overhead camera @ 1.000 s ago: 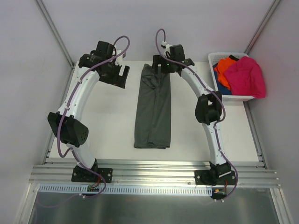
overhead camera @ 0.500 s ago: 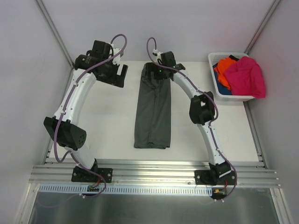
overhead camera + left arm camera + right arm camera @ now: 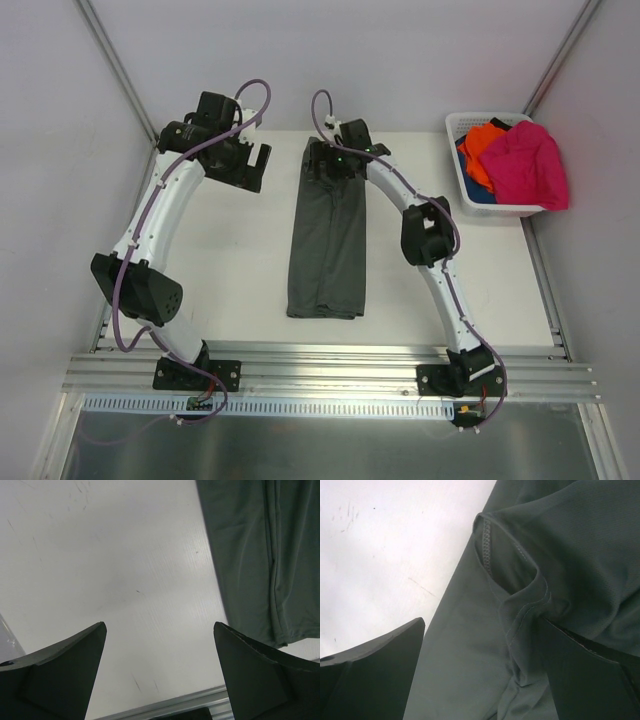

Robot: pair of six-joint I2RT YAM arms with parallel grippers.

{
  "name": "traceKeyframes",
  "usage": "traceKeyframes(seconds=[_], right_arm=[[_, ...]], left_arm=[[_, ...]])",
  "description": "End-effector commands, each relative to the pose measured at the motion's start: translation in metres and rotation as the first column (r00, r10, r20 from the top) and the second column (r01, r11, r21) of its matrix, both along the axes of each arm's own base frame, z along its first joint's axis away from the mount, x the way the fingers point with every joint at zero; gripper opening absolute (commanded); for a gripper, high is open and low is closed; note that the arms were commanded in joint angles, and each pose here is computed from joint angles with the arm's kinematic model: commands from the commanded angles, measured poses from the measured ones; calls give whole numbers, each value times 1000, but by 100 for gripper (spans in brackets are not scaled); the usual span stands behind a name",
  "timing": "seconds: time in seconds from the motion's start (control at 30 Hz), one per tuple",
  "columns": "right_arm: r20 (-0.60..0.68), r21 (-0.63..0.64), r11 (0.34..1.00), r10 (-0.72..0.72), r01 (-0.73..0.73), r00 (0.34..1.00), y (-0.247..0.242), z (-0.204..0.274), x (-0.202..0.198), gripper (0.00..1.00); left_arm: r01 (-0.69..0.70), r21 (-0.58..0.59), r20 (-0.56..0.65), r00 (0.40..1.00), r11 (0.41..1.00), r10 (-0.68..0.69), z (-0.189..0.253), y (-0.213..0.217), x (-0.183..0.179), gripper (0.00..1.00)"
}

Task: Fold and stack the t-shirts
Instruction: Fold the tshirt

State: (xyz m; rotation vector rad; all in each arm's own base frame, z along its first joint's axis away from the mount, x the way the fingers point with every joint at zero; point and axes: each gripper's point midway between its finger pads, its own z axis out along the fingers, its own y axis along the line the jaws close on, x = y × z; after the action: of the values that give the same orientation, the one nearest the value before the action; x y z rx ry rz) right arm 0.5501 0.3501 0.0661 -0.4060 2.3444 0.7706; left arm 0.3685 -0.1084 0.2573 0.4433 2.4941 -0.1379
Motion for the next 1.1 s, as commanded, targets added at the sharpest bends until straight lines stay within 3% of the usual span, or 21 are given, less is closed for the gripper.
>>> traceKeyframes(seconds=[0.0, 0.47, 0.87, 1.07], right_arm=[[56, 76, 996, 44, -48, 997, 32, 34, -7, 100], [-26, 81, 988, 132, -129, 991, 66, 26, -54, 100], [67, 83, 996, 27, -32, 997, 0, 82, -14, 100], [190, 75, 997, 6, -20, 982, -19, 117, 9, 100]], left_arm=[[-6, 3, 38, 999, 1000, 6, 16, 8, -9, 90], [-5, -11, 51, 999, 1000, 6, 21, 8, -13, 90], [-22, -45, 57, 998, 999, 24, 24, 9, -5, 90], [-21, -48, 59, 998, 999, 24, 26, 10, -6, 90]])
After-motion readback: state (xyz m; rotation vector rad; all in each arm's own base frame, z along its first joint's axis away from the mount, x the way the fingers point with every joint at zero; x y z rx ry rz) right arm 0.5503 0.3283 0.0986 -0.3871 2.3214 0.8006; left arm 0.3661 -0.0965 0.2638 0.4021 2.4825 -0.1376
